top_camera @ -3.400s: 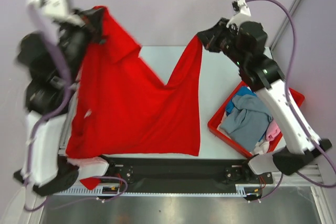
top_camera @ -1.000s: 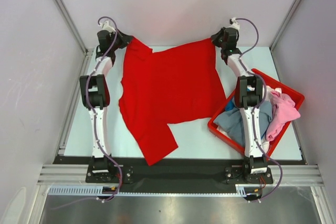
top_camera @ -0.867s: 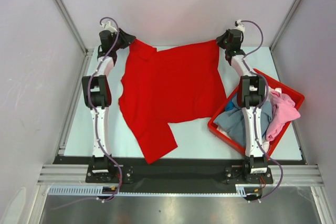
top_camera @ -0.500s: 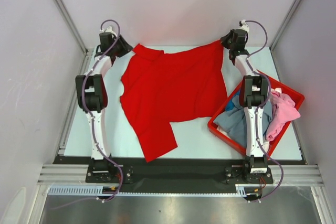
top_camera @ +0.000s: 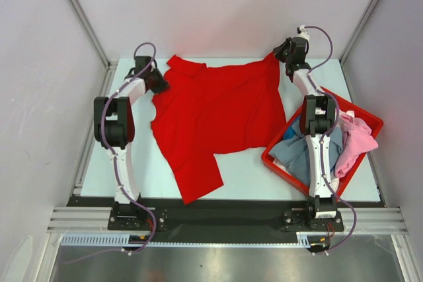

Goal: Fold and stack the t-shirts
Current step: Flatten the tshirt out

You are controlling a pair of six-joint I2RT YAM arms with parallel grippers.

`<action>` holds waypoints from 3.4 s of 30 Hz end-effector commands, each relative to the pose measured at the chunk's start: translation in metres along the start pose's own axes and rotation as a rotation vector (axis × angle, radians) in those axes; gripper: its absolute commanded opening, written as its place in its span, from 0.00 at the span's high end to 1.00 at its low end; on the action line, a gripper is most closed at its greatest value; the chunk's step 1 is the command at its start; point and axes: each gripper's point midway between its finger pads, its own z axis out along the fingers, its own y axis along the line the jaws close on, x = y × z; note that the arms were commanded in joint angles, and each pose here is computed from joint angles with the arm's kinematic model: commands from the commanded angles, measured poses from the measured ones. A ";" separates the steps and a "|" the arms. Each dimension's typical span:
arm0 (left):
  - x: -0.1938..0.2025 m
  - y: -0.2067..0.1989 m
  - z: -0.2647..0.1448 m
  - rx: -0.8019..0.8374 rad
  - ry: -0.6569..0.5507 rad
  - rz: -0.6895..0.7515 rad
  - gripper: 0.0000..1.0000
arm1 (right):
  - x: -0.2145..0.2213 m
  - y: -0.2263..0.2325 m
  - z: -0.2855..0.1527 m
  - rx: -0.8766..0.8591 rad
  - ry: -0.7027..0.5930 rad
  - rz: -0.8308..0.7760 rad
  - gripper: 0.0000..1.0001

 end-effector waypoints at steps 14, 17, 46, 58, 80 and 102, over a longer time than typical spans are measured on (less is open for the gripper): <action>0.023 0.105 -0.005 -0.290 0.018 -0.342 0.96 | -0.020 0.023 -0.010 -0.034 -0.035 -0.007 1.00; 0.025 0.131 -0.009 -0.343 0.042 -0.390 1.00 | -0.018 0.028 -0.011 -0.039 -0.026 -0.005 1.00; -0.094 -0.012 -0.019 0.232 -0.220 0.091 0.16 | 0.007 0.039 0.000 -0.139 0.018 0.041 1.00; -0.175 -0.019 0.024 0.422 -0.347 0.222 0.23 | 0.003 0.029 0.003 -0.171 0.000 0.097 1.00; -0.147 0.020 0.080 0.067 -0.388 -0.097 0.29 | 0.009 0.031 -0.002 -0.183 0.011 0.141 1.00; -0.170 -0.011 0.019 0.222 -0.557 -0.136 0.36 | 0.013 0.024 -0.008 -0.172 0.030 0.148 1.00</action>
